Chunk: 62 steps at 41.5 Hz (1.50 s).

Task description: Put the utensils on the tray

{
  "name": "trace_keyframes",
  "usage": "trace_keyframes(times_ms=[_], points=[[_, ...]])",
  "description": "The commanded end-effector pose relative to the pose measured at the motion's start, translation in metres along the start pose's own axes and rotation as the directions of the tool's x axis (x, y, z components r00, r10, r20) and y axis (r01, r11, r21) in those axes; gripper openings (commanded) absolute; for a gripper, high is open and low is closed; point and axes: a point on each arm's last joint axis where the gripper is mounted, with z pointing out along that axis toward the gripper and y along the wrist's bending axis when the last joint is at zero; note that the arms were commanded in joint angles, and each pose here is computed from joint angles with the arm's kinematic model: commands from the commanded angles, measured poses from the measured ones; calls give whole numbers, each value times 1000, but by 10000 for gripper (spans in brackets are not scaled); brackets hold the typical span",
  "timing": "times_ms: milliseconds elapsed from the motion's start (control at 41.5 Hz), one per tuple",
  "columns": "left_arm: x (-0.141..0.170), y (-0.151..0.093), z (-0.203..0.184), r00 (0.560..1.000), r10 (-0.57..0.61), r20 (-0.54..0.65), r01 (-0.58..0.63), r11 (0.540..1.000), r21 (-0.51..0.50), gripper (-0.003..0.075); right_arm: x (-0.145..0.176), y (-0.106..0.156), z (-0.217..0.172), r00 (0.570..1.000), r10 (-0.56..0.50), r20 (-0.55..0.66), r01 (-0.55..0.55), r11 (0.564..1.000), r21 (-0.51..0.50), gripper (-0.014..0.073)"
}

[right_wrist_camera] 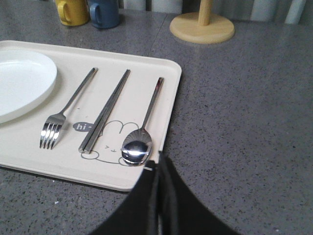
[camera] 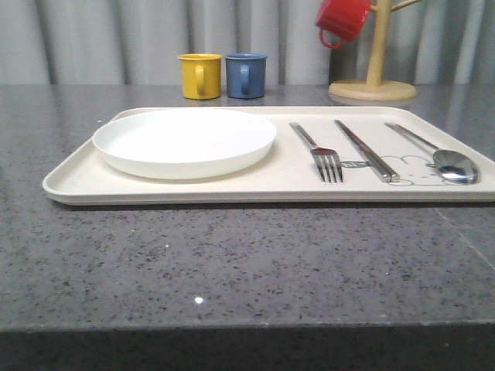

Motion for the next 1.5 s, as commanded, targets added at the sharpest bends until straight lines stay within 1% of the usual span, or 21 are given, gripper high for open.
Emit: trace_keyframes(times_ms=[0, 145, 1134, 1278, 1471], points=[[-16, 2, -2, 995, -17, 102, 18, 1000, -12, -19, -9, 0, -14, 980, -23, 197, 23, 1000, 4, -113], [-16, 2, -2, 995, -17, 102, 18, 1000, -12, -19, -7, 0, -26, 965, -24, 262, 24, 1000, 2, -113], [-15, 2, -2, 995, -9, 100, 10, 1000, -15, -19, -6, 0, -26, 966, -23, 256, 24, 1000, 1, -113], [-3, 1, -4, 995, -7, 95, 9, 1000, -27, -19, -6, 0, -26, 966, -23, 256, 24, 1000, 1, -113], [31, -1, -6, 997, -6, 79, 11, 998, -65, -19, -6, 0, -26, 966, -23, 256, 24, 1000, 1, -113]])
